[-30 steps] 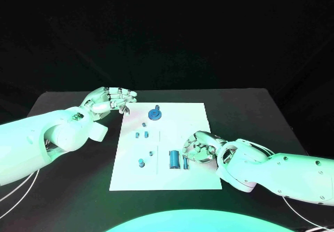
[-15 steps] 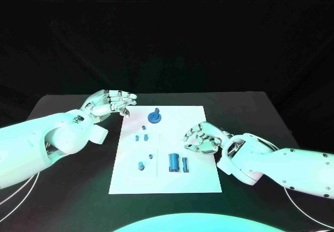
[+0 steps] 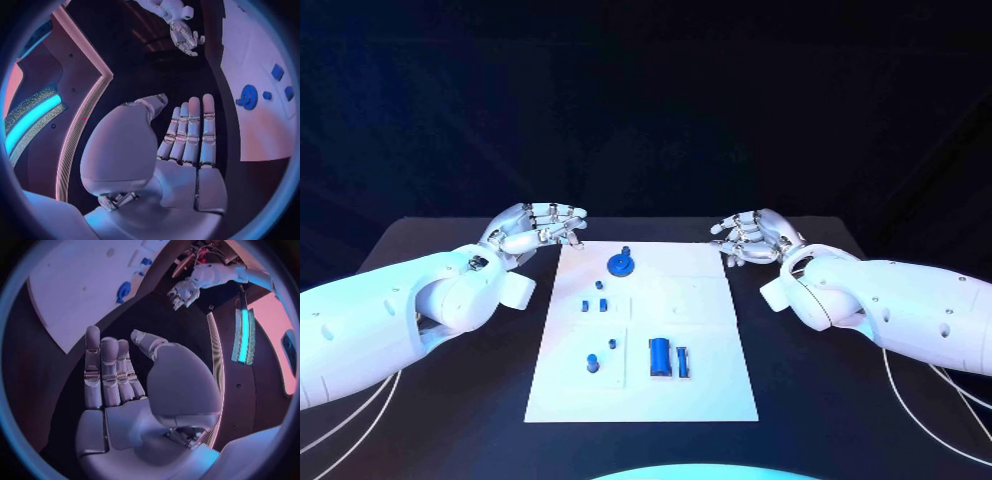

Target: Assemble the parts on the task board

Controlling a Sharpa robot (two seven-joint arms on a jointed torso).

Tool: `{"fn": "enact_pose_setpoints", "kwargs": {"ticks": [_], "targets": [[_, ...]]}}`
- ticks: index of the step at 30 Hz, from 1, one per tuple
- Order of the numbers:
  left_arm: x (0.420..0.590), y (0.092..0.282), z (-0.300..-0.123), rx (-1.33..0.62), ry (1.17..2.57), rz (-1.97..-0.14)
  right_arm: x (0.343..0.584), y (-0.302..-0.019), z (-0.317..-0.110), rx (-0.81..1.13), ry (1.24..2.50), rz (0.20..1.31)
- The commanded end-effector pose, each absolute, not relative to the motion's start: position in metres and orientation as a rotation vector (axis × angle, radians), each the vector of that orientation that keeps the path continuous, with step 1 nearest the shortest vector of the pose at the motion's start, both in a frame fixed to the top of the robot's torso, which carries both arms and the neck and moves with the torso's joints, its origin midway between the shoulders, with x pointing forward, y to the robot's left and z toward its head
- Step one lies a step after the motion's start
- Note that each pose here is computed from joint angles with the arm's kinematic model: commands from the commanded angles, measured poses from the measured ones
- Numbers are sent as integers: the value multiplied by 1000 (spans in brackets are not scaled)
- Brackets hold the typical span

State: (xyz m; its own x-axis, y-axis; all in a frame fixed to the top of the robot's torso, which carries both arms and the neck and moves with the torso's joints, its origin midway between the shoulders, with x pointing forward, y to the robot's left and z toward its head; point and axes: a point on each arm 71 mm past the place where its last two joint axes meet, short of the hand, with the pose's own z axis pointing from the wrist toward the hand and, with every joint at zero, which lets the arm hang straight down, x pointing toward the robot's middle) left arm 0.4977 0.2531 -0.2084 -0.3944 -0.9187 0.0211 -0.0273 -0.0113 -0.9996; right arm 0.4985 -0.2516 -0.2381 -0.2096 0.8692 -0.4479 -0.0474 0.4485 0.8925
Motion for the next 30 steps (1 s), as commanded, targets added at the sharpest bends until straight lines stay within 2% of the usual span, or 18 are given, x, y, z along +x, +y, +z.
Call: {"fn": "enact_pose_setpoints", "kwargs": {"ticks": [1,12,13,23,30], "targets": [[507,260,-207,-1104,1357,-1479,509,-253,-238,933,1468,1174],[529,258,-216,-1158,1259,-1425,534,-258,-242,1061,1401,1243],[527,256,-218,-1131,1339,-1428,532,-260,-242,998,1434,1131],[515,241,-221,-1151,1309,-1389,515,-239,-241,1056,1369,1170],[490,215,-224,-1183,1259,-1311,482,-208,-233,1153,1270,1214]]}}
